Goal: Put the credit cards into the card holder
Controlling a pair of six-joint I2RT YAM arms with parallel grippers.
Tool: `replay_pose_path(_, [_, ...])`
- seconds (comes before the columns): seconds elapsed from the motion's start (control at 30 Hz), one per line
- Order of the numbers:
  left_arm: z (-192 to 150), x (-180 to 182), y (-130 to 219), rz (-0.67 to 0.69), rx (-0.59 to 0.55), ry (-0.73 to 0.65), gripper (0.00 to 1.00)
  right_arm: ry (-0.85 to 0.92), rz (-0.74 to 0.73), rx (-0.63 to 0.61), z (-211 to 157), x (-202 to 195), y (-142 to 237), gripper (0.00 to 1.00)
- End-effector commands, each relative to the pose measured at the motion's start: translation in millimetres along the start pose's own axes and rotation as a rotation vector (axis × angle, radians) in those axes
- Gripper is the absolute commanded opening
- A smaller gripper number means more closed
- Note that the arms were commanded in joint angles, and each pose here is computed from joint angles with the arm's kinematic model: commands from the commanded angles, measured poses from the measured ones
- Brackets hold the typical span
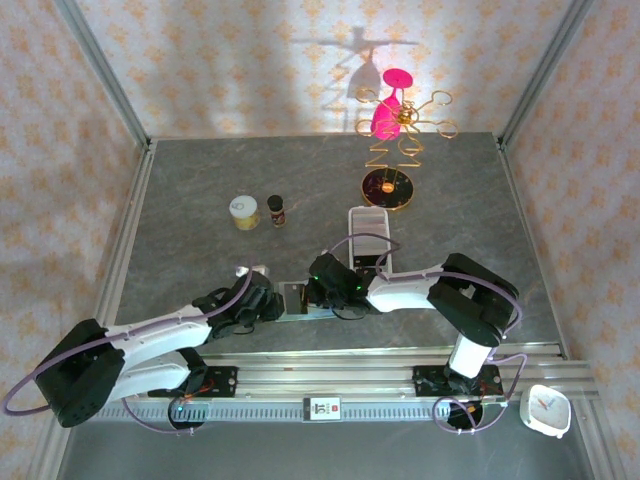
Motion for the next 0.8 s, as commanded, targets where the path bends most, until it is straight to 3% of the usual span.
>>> replay_pose_path(0.0, [-1.3, 4.3, 5.3, 0.02, -0.041, 0.018, 0.46, -0.012, 0.011, 0.025, -8.3, -0.7, -4.4, 0.03])
replay_pose_path(0.17, [-1.5, 7.2, 7.4, 0.026, -0.068, 0.038, 0.46, -0.023, 0.0, 0.03, -10.9, -5.7, -5.6, 0.03])
replay_pose_path(0.43, [-1.0, 0.6, 11.0, -0.118, -0.108, 0.089, 0.35, -0.026, 0.003, 0.03, -10.8, -5.1, -6.6, 0.03])
replay_pose_path(0.77, [-5.3, 0.3, 7.4, -0.209, -0.113, 0.146, 0.39, -0.018, 0.023, 0.035, -11.9, 0.2, -8.2, 0.03])
Point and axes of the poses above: each hand's point on the last joint's axis, 136 mm out from that joint toward the fingers, its own y axis back along the fingers, its own x axis along the line the jaws close on, z = x × y, the point moved 10 cm from there along y, back along the fingers, and after that the axes turned 1 degree about -y, right-handed, at the moved point
